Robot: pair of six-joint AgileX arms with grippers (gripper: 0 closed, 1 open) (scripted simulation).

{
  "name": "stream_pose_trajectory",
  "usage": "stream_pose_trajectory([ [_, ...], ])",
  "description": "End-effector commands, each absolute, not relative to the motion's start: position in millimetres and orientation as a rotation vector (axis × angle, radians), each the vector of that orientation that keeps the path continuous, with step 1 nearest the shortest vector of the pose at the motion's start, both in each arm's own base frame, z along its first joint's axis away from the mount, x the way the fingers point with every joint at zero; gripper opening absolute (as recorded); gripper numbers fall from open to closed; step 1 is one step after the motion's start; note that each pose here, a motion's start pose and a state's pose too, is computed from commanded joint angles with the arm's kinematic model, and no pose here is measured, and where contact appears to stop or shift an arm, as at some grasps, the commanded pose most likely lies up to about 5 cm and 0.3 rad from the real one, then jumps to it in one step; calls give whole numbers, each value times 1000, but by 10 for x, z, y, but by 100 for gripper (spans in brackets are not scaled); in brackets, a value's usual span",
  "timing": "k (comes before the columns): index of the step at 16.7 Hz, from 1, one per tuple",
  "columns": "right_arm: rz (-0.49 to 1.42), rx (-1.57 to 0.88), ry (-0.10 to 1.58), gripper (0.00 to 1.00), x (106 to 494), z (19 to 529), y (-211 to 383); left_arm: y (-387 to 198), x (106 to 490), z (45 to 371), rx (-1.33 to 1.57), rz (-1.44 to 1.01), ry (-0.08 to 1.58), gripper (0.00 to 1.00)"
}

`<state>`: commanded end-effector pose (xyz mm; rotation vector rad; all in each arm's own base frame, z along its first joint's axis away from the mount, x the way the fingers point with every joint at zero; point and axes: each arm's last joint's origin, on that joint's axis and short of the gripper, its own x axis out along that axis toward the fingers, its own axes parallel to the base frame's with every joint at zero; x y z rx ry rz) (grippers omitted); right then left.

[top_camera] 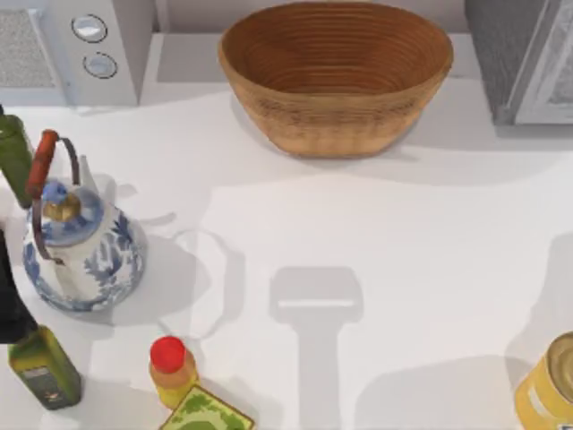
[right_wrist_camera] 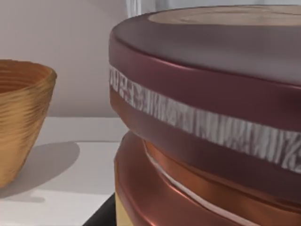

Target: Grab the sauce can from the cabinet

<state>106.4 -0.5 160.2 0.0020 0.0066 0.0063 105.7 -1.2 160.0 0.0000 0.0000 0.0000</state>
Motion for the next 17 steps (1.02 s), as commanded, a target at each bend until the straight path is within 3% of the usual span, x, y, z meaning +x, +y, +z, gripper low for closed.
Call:
stream_pose_trajectory([
  [6,105,0,-1,0,1229,1779,115,-12,1057,1600,0,0,0,100],
  [17,459,-7,0,0,2044,1776,950,-12,1057,1600,0,0,0,100],
])
